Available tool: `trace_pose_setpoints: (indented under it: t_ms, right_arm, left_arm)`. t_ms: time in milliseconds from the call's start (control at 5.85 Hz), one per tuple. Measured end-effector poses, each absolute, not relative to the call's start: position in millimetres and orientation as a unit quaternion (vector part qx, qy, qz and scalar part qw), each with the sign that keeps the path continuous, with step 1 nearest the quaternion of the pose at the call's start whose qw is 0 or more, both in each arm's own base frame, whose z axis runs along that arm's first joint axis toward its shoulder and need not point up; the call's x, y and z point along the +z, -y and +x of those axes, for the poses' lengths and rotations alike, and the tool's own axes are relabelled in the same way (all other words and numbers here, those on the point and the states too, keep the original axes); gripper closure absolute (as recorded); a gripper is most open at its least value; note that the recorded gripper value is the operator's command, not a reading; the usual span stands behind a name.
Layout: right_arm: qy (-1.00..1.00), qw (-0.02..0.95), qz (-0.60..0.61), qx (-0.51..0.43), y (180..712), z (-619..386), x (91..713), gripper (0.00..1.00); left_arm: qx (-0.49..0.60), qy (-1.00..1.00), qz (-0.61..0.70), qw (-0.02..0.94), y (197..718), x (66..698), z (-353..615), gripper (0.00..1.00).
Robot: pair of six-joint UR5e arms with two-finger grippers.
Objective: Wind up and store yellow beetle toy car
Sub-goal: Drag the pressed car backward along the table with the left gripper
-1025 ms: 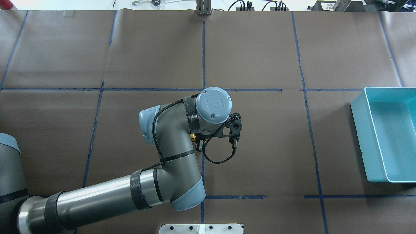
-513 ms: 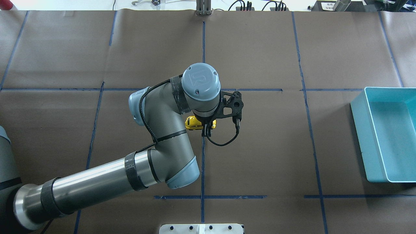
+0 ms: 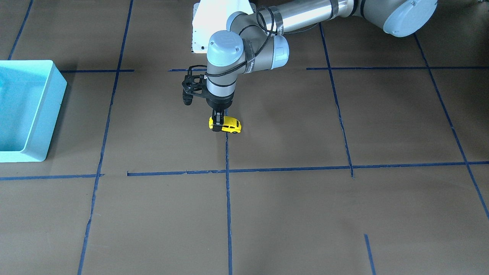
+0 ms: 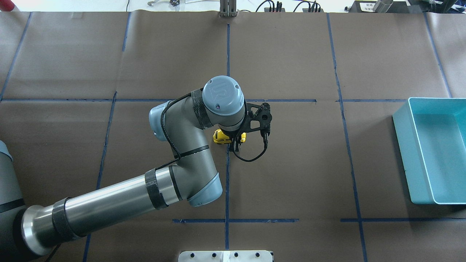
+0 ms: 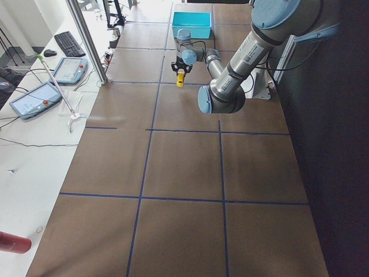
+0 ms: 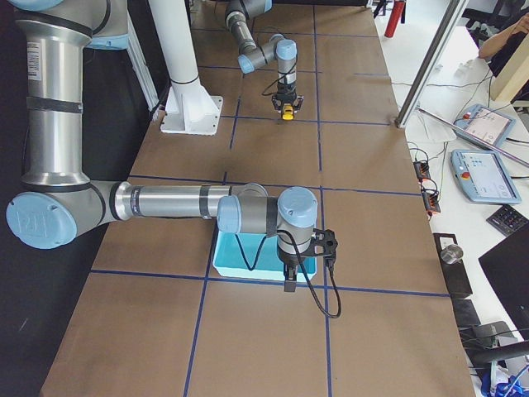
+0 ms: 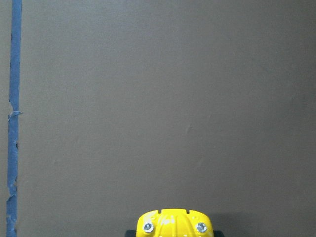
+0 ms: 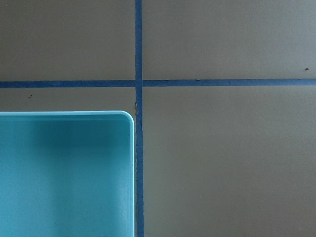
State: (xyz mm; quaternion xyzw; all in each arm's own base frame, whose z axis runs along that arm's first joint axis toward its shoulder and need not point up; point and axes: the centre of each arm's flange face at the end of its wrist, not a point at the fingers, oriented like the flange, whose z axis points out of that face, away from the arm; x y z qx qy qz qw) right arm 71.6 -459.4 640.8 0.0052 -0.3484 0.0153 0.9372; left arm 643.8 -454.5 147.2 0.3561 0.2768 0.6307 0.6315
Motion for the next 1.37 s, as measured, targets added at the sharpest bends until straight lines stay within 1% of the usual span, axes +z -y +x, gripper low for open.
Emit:
trace_pose_setpoints:
  t_ms: [1367]
  right_arm:
    - [0.348, 0.937, 0.001, 0.017, 458.9, 71.6, 645.1, 0.0]
  left_arm:
    - [0.626, -0.285, 0.368, 0.625, 456.8, 169.2, 641.5, 0.97]
